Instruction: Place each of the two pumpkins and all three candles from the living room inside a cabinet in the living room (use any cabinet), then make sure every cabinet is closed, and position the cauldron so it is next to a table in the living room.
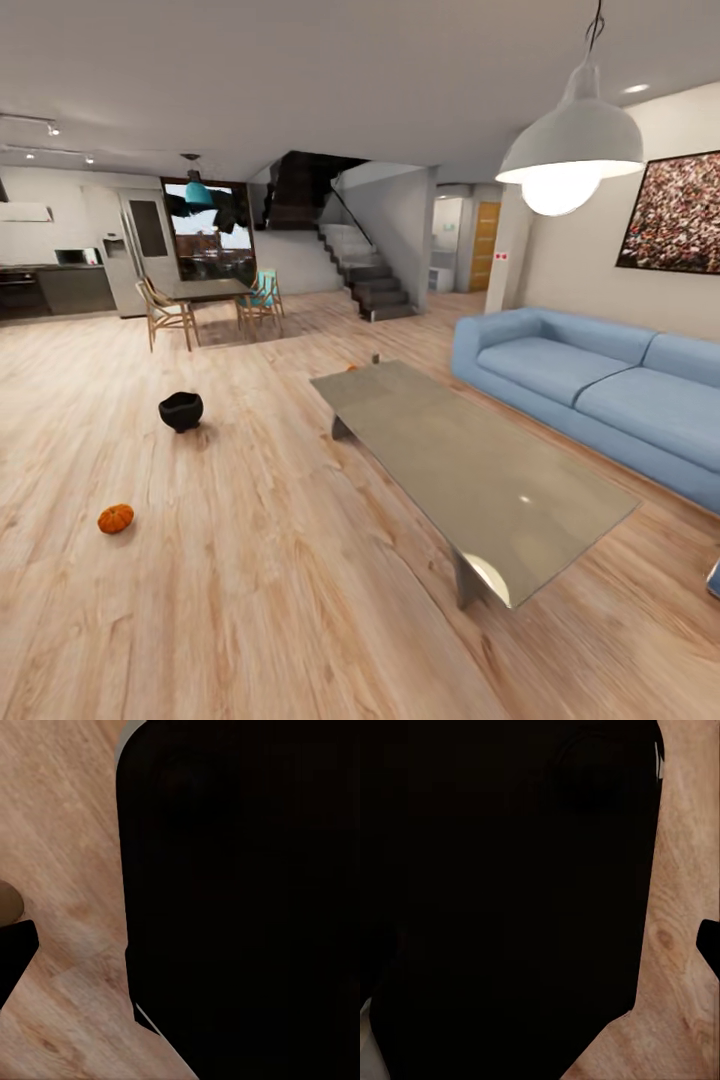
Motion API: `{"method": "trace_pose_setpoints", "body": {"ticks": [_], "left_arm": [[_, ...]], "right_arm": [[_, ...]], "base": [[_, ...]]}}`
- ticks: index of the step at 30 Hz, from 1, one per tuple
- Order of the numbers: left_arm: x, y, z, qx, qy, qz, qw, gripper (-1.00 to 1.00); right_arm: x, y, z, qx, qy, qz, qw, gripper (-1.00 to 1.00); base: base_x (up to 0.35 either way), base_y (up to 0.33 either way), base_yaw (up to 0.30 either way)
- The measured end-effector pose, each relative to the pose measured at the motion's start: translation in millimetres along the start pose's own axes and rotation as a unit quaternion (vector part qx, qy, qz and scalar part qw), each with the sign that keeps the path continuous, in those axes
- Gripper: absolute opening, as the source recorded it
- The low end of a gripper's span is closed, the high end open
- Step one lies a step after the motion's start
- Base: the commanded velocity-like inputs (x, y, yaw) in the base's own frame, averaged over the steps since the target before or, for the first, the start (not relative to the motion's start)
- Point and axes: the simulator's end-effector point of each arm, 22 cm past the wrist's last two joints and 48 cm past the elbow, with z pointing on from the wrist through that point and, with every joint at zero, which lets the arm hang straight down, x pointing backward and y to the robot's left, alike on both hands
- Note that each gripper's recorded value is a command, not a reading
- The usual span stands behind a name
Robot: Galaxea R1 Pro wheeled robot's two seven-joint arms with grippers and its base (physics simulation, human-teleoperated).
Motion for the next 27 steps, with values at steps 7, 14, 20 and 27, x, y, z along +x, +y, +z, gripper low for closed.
{"method": "trace_pose_setpoints", "body": {"ticks": [7, 14, 20, 27], "left_arm": [[0.0, 0.0, 0.0, 0.000, 0.000, 0.000, 1.0000, 1.00], [-0.1, 0.0, 0.0, 0.000, 0.000, 0.000, 1.0000, 1.00], [-0.2, 0.0, 0.0, 0.000, 0.000, 0.000, 1.0000, 1.00], [-0.2, 0.0, 0.0, 0.000, -0.001, 0.000, 1.0000, 1.00]], "right_arm": [[0.1, -0.4, 0.0, -0.001, 0.000, -0.003, 1.0000, 1.00], [0.1, 0.5, 0.0, -0.001, 0.000, -0.007, 1.0000, 1.00], [0.1, 0.6, 0.0, -0.001, 0.000, -0.008, 1.0000, 1.00], [0.1, 0.7, 0.0, -0.002, 0.000, -0.008, 1.0000, 1.00]], "base": [[0.324, 0.118, 0.087], [0.268, 0.201, 0.157], [0.246, 0.108, 0.235], [0.275, 0.128, 0.246]]}}
